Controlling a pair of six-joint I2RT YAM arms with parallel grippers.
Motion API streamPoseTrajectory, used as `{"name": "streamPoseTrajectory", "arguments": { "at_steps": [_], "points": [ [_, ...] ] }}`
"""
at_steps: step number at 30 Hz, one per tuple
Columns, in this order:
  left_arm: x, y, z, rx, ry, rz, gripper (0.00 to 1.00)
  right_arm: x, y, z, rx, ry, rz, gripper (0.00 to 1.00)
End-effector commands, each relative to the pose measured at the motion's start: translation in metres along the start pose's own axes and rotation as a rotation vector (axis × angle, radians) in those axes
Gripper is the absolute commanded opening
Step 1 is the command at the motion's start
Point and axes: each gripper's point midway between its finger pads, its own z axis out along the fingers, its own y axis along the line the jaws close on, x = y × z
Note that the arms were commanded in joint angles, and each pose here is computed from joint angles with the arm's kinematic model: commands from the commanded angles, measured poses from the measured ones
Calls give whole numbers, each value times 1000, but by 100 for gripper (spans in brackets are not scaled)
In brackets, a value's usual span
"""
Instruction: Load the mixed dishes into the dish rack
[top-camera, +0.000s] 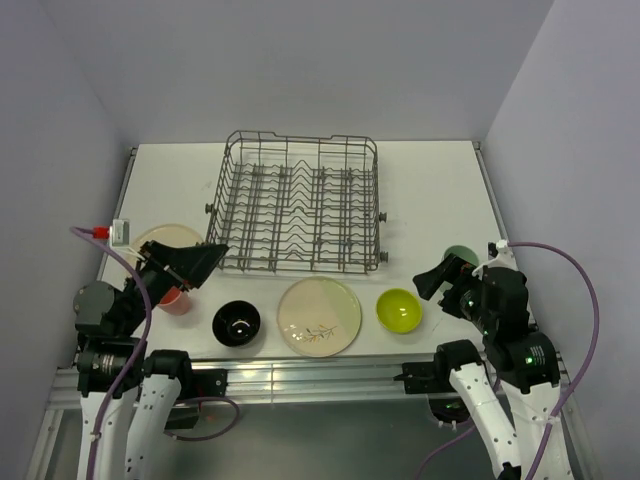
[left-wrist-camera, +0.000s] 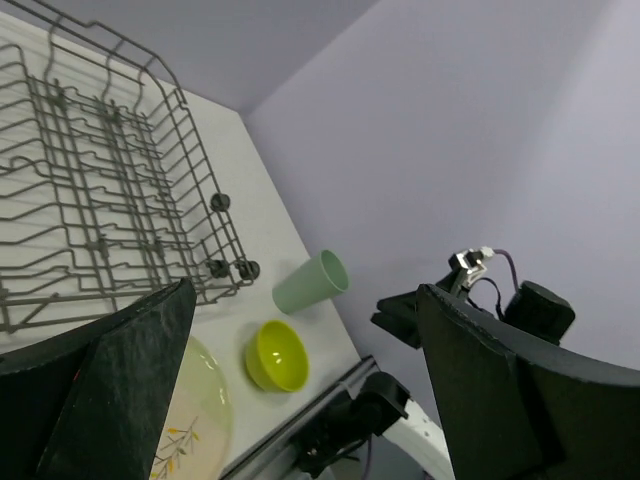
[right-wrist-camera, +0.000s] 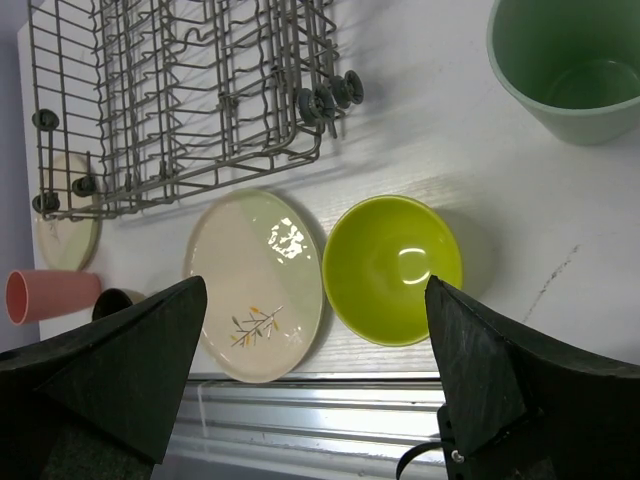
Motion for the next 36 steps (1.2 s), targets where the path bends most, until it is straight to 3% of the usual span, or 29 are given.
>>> {"name": "streamPoseTrajectory", "arguments": {
  "at_steps": [1,6,12,17,24,27,36],
  "points": [
    [-6,17,-7,-115,-37,79,99,-9,8,-3,-37,-37,-7,98],
    [3,19,-3,-92,12,43,97,-9,22,-8,-109,-15,-68,100],
    [14,38,7,-150,96,-12,90,4,12,9,-32,103,-83,100],
    [21,50,9,-179,122,-38,89,4,-2,17,55,88,-17,97],
    [24,50,11,-153,127,-57,89,37,9,43,22,206,2,90],
    [25,54,10,-171,128,-49,88,59,24,51,39,258,-82,90],
    [20,59,5,-247,143,0,88,81,35,68,163,236,-251,91]
  ]
}}
